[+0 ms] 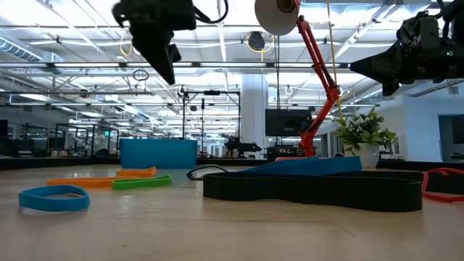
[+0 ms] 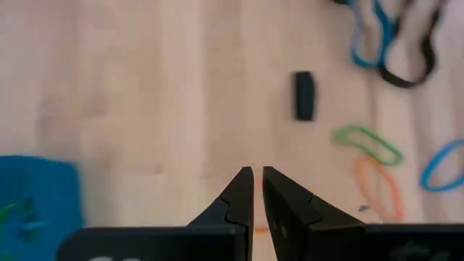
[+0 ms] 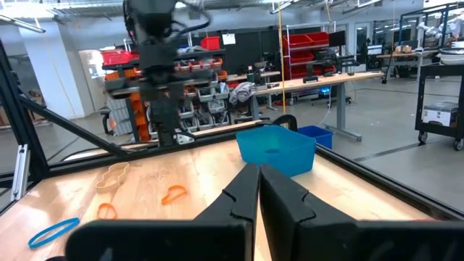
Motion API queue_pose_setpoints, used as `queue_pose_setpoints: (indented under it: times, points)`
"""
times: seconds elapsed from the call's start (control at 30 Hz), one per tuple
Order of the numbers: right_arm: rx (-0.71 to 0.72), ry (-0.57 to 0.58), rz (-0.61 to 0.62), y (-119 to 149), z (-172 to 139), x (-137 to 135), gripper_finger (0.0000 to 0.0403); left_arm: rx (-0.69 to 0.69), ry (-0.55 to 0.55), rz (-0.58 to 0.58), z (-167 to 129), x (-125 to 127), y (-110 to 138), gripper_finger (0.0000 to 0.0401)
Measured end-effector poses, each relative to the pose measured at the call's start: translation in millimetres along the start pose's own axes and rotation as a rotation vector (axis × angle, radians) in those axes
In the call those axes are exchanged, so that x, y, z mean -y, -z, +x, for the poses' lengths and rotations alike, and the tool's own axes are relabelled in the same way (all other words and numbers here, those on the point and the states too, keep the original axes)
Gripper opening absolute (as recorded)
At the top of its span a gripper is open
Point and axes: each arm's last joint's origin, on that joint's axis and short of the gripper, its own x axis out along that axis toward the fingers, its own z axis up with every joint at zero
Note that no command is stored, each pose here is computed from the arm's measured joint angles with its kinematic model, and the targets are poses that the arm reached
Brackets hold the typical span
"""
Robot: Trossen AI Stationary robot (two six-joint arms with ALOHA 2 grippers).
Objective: Pick and place rubber bands into bin
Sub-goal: Put the top left orange rubber band into the blue container
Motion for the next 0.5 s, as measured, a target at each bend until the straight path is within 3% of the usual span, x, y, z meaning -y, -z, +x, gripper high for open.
queue_pose_setpoints:
  times: [0.27,0.5]
  points:
    - [0.000,0.000,0.000,0.0,0.0,0.0,0.0009,-0.115,-0.046,0.063,28.2,27.7,24.4,0.0037]
    - [0.000,0.000,0.000,0.0,0.0,0.0,0.0009,-0.055,-0.068,0.127,63.6,26.7,47.3,0.0037]
